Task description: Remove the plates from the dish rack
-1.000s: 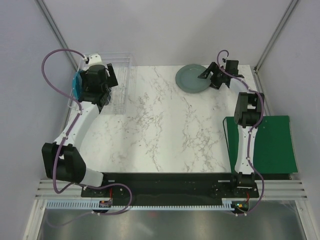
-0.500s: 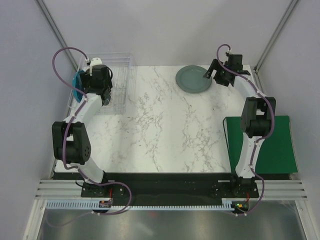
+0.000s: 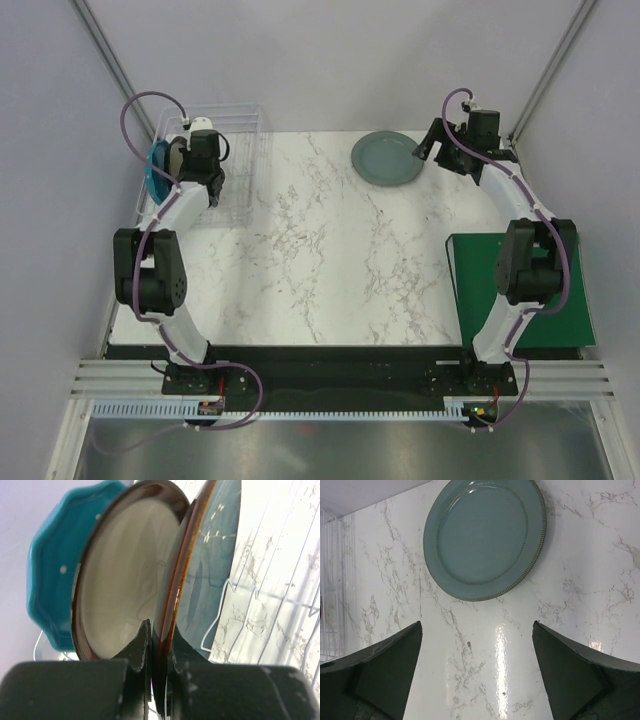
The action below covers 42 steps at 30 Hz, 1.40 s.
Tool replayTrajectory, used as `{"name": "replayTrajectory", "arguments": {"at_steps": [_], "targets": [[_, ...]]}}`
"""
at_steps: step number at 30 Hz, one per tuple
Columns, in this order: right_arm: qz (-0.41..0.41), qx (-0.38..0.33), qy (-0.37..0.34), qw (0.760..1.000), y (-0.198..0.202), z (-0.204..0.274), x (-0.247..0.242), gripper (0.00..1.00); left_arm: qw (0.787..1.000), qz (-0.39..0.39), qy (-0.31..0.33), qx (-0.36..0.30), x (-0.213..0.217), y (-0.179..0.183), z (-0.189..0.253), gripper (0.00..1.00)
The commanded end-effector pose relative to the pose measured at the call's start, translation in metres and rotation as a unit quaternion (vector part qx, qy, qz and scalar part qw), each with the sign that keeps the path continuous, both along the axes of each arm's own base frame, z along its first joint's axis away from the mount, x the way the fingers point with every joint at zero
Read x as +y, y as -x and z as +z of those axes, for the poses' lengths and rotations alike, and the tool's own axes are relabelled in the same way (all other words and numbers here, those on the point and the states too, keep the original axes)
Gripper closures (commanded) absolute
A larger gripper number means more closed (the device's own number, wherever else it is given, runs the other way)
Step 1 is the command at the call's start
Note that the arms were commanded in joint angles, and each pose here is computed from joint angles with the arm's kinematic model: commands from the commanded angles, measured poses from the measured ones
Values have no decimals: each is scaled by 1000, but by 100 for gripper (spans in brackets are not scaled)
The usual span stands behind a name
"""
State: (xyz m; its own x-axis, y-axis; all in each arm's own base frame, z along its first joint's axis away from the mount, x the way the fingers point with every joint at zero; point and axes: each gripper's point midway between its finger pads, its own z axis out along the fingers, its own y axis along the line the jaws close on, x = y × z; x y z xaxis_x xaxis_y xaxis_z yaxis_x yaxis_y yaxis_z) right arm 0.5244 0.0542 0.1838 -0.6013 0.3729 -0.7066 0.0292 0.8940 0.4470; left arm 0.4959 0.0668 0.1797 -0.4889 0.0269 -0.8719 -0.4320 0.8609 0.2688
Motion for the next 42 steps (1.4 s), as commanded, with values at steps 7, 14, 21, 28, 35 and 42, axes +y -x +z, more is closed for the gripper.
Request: {"name": "replayTrajectory", "arguments": {"at_steps": [7, 14, 21, 28, 35, 42], "targets": [[26, 0, 0, 1000, 19, -12, 22, 2, 993, 88, -56, -48, 24, -10, 34, 98], [30, 8, 2, 999, 27, -18, 30, 2, 992, 77, -63, -80, 16, -11, 65, 98], [37, 7, 0, 999, 36, -16, 33, 2, 985, 91, -96, -108, 16, -1, 118, 98], [41, 4, -5, 999, 44, -10, 37, 2, 980, 99, -119, -123, 19, 11, 152, 98], [49, -4, -14, 999, 53, 0, 44, 2, 985, 45, -92, -141, -2, 29, 184, 98], [94, -34, -19, 995, 65, 29, 85, 2, 979, -75, 14, -189, -61, 70, 224, 98]]}}
